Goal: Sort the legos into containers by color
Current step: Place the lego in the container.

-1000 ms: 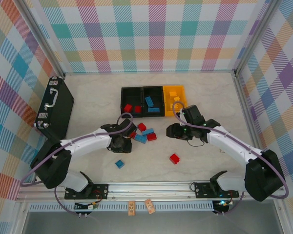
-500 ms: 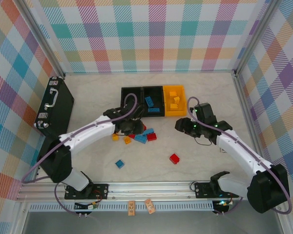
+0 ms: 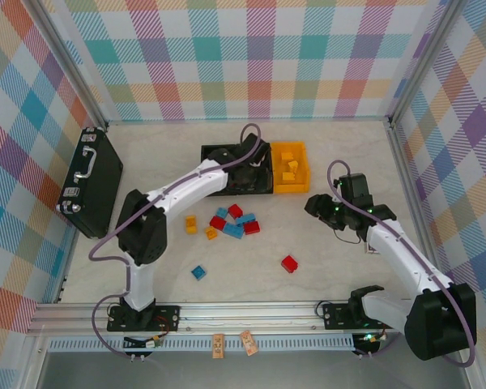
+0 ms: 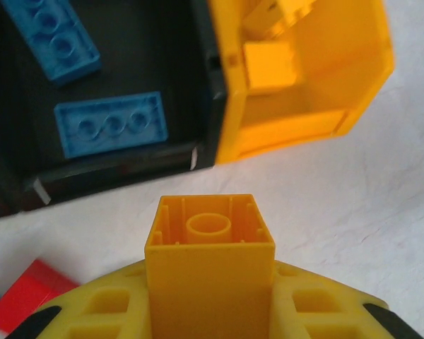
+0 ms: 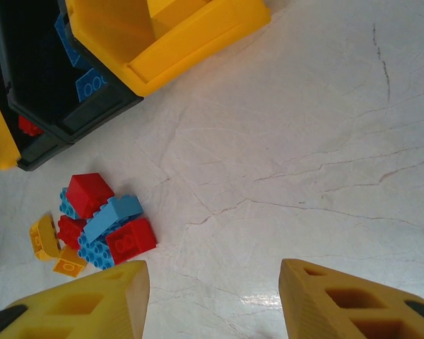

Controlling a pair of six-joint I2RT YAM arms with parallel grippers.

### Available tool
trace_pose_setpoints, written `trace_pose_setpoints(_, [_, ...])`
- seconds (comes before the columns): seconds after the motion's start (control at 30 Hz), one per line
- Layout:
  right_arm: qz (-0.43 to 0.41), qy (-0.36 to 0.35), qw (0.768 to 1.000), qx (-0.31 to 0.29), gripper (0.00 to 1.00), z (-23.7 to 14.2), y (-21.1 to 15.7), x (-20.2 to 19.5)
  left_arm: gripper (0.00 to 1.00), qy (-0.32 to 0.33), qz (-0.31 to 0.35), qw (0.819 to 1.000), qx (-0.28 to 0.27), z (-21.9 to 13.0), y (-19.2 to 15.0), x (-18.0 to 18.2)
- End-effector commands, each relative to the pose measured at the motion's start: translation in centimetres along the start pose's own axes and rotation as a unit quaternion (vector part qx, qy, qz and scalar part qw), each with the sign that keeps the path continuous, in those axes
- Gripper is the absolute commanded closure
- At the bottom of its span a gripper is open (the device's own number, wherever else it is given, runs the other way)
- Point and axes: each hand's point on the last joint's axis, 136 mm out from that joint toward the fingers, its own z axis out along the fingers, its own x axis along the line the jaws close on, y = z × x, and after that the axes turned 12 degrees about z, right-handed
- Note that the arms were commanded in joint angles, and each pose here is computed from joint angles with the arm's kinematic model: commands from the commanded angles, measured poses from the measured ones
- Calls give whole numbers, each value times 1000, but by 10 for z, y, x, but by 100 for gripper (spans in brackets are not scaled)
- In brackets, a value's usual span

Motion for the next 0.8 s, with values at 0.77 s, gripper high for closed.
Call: trace_pose_setpoints(0.77, [32,-8,999,-5,48,-1,-1,-31,70,-87,-19,996,-16,98,66,-69])
